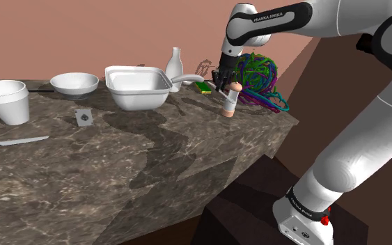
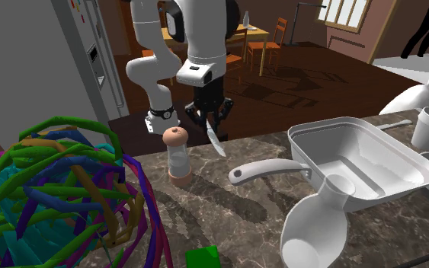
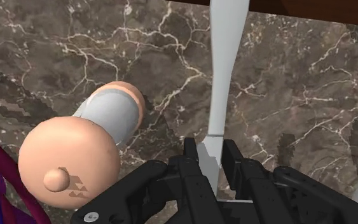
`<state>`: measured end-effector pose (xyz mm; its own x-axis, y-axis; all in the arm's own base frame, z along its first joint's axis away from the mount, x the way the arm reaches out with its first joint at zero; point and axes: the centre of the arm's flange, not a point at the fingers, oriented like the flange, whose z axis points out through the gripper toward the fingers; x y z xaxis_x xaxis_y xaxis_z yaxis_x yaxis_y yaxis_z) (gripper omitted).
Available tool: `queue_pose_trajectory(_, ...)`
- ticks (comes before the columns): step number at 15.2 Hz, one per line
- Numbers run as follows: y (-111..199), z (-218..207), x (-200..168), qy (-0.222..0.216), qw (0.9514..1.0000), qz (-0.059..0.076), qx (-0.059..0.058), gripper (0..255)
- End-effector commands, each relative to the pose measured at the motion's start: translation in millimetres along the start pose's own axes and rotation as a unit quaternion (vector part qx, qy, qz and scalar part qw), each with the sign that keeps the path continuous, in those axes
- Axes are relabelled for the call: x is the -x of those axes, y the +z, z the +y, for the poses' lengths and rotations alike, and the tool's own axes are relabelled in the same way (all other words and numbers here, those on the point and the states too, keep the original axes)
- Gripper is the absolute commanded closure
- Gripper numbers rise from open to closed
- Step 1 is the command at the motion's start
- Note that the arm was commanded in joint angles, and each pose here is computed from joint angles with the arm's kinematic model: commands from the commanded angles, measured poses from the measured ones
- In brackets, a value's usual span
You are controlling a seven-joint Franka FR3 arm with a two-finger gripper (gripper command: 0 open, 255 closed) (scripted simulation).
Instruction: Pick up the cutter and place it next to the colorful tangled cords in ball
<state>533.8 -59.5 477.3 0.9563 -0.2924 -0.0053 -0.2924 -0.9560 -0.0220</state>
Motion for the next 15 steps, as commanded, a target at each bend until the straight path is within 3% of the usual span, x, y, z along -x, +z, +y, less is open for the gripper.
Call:
queue_pose_trajectory(1,10.8,-0.7,-1.0,0.0,1.0,0.0,0.0,255)
queue_pose_trajectory(15,84.7,1.0,-1.3,0.0,1.0,0.0,0.0,255)
